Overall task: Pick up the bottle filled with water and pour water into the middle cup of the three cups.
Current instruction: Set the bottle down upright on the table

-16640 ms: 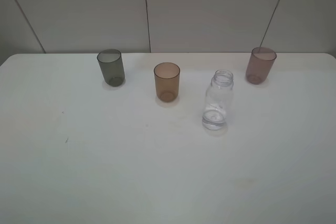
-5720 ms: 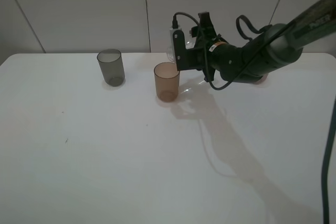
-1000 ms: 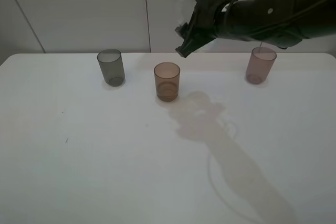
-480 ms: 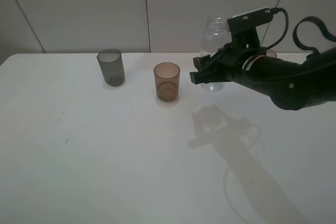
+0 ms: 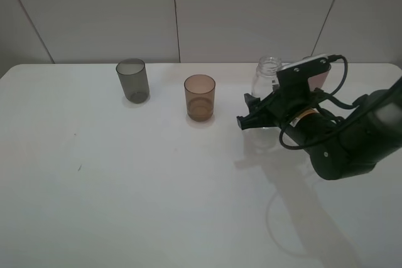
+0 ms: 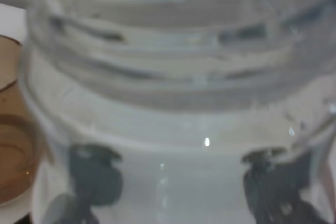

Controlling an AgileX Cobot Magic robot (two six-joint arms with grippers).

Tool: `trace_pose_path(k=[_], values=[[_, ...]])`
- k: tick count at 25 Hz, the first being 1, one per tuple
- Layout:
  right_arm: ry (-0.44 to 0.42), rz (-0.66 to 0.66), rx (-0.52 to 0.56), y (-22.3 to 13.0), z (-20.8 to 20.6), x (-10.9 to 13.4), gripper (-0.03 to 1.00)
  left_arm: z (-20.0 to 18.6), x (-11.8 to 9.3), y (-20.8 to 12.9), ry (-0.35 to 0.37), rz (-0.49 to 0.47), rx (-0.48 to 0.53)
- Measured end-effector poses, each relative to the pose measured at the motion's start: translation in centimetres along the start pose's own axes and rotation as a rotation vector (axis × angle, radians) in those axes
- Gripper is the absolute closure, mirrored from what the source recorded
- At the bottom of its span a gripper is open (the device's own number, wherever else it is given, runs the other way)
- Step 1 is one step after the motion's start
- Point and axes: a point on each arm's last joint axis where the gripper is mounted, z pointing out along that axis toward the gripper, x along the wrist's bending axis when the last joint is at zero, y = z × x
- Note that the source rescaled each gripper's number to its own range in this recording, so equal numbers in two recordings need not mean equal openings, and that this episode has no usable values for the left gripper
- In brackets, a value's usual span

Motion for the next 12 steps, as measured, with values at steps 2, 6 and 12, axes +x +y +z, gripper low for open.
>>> trace_pose_path(k=[2,6,12], values=[[0.005,0.008,-0.007,-0.7,0.2,0.2,0.96,0.0,0.0,0.0,0.0,0.0,0.0],[-0.001,0.033,0.001,-1.6,0.5,0.2,0.96,0.0,0.0,0.0,0.0,0.0,0.0],[-0.014,0.042,0.016,-2.0,0.6,0.2,0.92,0.0,0.0,0.0,0.0,0.0,0.0]])
